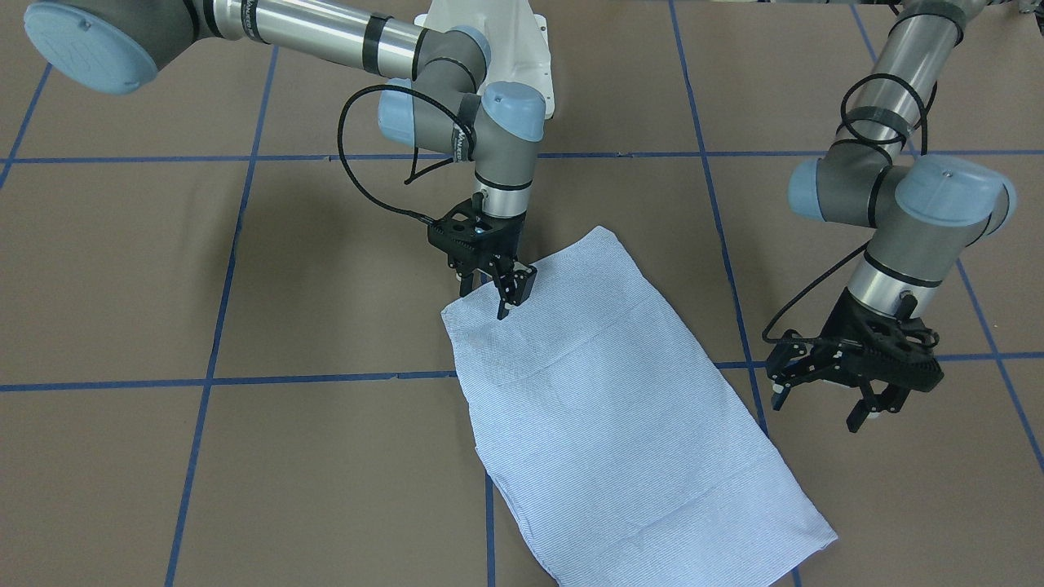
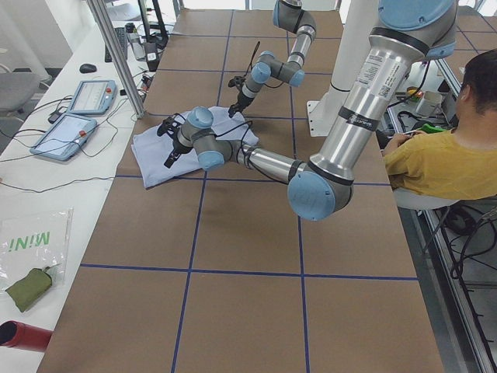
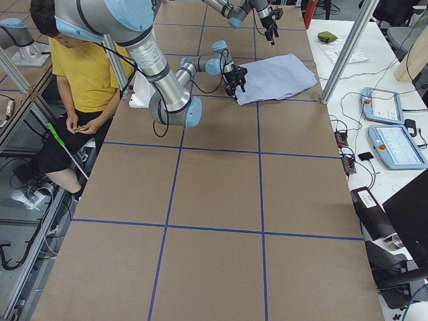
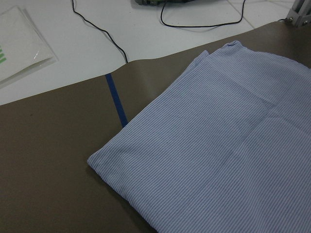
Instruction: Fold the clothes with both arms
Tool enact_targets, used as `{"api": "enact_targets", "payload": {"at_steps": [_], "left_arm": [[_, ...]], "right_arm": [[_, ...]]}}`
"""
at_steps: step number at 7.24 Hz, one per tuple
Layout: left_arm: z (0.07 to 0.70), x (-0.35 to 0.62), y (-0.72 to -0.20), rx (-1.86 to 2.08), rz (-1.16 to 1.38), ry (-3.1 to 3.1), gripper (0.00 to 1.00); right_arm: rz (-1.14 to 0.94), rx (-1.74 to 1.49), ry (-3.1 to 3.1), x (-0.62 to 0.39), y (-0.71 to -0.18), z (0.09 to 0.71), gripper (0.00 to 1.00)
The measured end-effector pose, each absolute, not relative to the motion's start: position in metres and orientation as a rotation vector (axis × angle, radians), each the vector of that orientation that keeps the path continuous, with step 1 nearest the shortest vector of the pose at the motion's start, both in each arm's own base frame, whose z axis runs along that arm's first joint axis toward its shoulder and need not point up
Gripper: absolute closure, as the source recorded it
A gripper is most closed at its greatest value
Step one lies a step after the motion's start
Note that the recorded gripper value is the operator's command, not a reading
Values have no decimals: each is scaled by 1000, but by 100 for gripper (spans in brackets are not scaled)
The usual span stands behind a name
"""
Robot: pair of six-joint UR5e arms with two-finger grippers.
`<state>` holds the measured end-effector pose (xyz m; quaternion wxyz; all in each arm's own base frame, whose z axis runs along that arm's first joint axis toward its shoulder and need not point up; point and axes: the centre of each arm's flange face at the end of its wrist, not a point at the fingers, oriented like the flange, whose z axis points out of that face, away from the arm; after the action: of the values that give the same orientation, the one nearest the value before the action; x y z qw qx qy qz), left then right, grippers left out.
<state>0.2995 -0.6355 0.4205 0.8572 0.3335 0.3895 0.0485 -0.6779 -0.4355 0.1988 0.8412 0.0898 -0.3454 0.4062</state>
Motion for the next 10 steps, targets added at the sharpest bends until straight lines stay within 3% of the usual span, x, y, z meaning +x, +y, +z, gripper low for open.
{"api": "enact_targets", "payload": {"at_steps": [1,4,5,10], "left_arm": [[422,299,-635,699,102,817,0],[423,299,-634,697,102,817,0],[424,299,-634,696,101,816,0],[418,297,-630,698,90,833,0]], "right_arm": [[858,192,-723,-681,-436,199,30],[862,193,-718,-685,-436,199,88],[868,190,-721,-685,-436,197,100],[905,179,-744,-684,-437,185,100]]}}
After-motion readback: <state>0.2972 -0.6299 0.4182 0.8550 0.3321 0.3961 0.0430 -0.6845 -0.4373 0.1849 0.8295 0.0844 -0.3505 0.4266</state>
